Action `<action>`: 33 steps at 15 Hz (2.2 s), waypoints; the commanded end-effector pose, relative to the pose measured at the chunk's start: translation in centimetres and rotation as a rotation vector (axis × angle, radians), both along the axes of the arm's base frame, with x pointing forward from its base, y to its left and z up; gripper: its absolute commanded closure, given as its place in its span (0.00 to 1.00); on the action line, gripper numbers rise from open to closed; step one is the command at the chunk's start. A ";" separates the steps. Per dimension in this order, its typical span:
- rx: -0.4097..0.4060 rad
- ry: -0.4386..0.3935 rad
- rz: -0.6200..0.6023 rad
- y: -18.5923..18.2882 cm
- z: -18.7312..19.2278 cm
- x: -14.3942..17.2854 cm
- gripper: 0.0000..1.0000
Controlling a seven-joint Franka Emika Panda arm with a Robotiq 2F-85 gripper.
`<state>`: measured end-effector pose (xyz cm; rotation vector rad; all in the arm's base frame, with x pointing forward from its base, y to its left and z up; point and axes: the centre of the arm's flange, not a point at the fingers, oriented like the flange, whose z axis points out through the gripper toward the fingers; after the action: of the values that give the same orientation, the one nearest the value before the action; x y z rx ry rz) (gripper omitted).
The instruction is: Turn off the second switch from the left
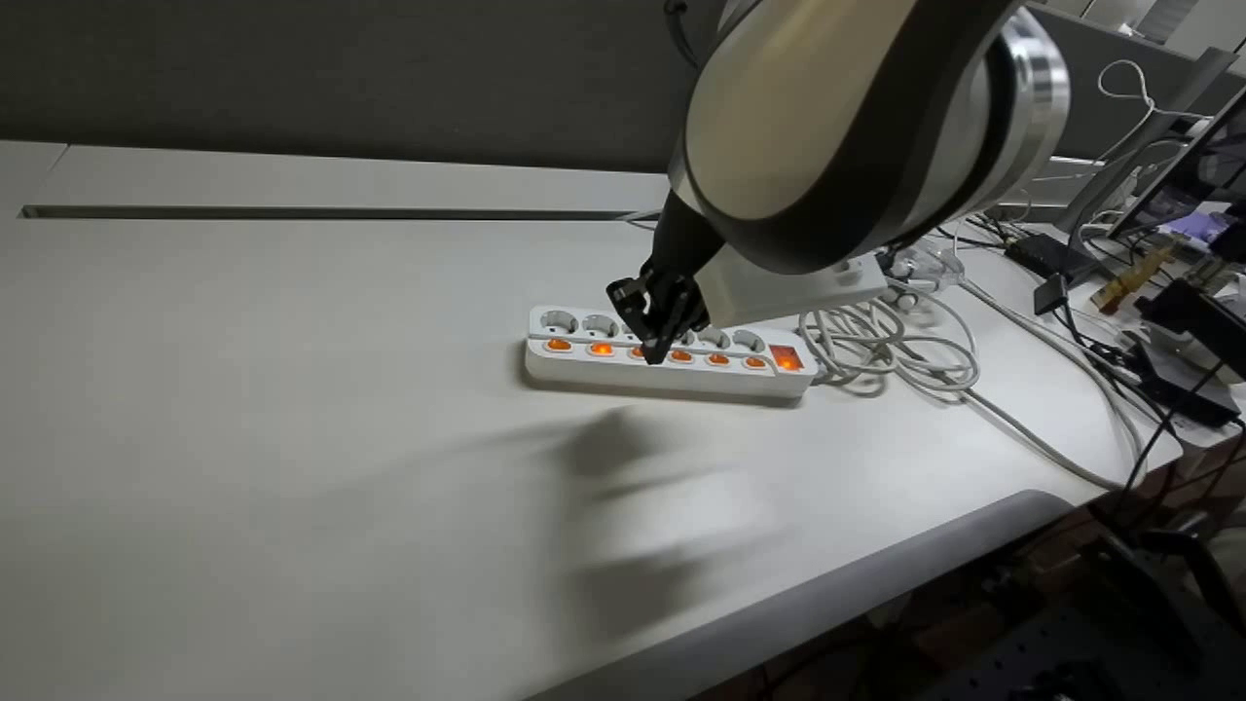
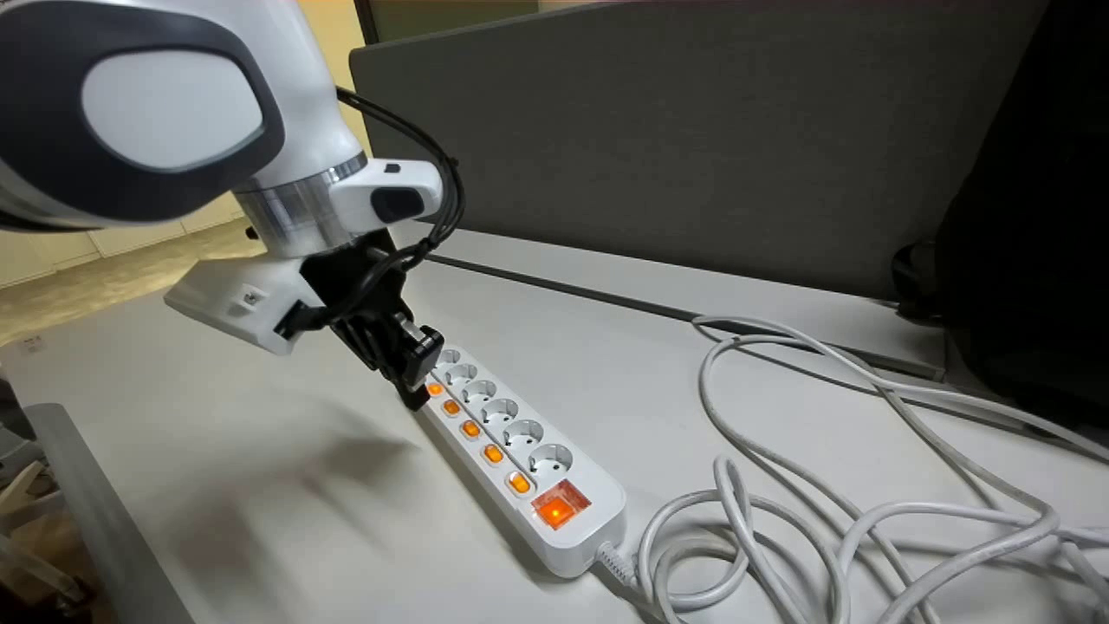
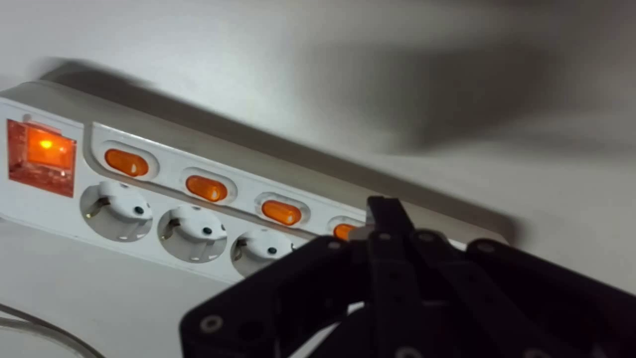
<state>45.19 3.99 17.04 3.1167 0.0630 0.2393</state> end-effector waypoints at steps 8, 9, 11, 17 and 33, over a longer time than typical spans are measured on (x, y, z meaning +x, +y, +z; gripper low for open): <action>0.031 -0.089 -0.174 3.7 -1.8 3.3 1.00; 0.027 -0.085 -0.197 3.7 -1.8 3.6 1.00; 0.012 -0.050 -0.243 3.6 -1.7 4.1 1.00; -0.032 0.046 -0.310 3.9 -1.5 4.6 1.00; -0.084 0.221 -0.620 1.9 -4.4 7.4 1.00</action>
<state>51.45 6.46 14.92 2.9668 -0.7111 0.0306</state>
